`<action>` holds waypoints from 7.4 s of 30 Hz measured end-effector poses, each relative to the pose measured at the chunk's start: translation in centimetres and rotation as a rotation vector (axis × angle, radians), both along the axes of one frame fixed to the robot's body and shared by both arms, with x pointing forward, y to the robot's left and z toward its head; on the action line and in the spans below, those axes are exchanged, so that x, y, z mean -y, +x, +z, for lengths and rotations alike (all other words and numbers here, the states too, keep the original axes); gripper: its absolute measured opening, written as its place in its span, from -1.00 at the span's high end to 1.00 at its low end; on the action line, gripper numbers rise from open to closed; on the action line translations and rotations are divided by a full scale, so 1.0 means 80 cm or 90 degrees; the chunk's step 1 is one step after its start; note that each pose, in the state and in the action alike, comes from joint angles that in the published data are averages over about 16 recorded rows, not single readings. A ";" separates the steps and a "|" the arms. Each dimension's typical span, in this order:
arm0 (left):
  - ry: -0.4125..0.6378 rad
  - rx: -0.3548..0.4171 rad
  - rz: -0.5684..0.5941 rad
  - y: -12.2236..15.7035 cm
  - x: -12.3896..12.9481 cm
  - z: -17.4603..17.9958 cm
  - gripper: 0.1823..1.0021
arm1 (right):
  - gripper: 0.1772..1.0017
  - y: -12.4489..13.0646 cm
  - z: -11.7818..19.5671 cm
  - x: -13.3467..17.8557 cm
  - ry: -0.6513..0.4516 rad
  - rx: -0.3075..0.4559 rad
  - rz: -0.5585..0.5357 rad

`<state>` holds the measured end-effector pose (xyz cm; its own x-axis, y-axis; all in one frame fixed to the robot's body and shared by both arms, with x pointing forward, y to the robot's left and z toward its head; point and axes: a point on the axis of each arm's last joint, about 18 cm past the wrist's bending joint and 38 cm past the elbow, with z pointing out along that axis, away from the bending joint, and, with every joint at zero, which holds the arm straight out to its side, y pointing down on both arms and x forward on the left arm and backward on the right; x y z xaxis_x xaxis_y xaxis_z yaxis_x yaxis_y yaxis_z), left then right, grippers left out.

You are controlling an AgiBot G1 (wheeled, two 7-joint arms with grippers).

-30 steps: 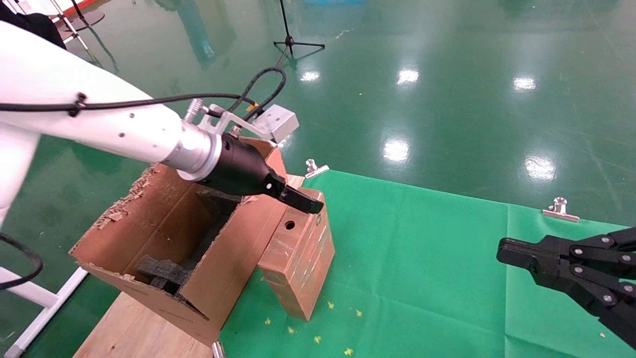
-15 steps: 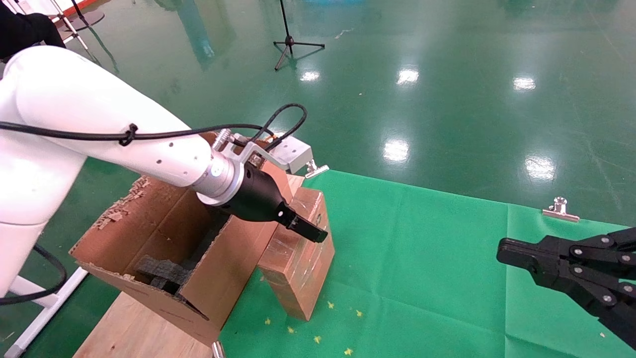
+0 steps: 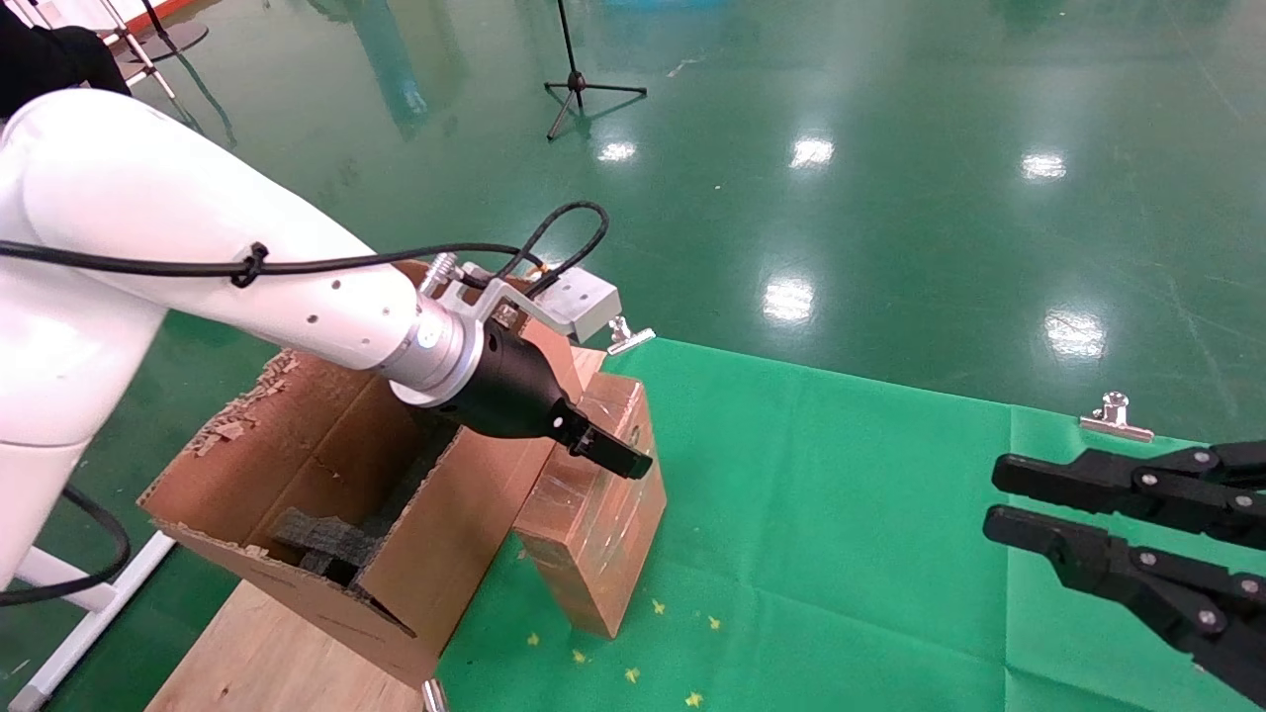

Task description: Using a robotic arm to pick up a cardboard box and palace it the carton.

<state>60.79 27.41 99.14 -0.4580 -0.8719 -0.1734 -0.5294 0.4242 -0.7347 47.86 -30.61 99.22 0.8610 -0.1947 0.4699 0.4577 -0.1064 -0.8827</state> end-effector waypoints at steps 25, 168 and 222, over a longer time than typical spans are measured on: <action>-0.019 0.055 -0.035 -0.006 -0.017 0.039 0.07 | -0.38 0.000 0.000 0.000 0.000 0.000 0.000; -0.070 0.357 0.119 0.027 -0.331 0.016 -0.89 | -1.00 0.000 0.000 0.000 0.001 0.000 -0.001; -0.218 0.427 -0.585 -0.126 -0.055 0.006 -1.00 | -1.00 0.000 0.000 0.000 0.001 0.000 -0.001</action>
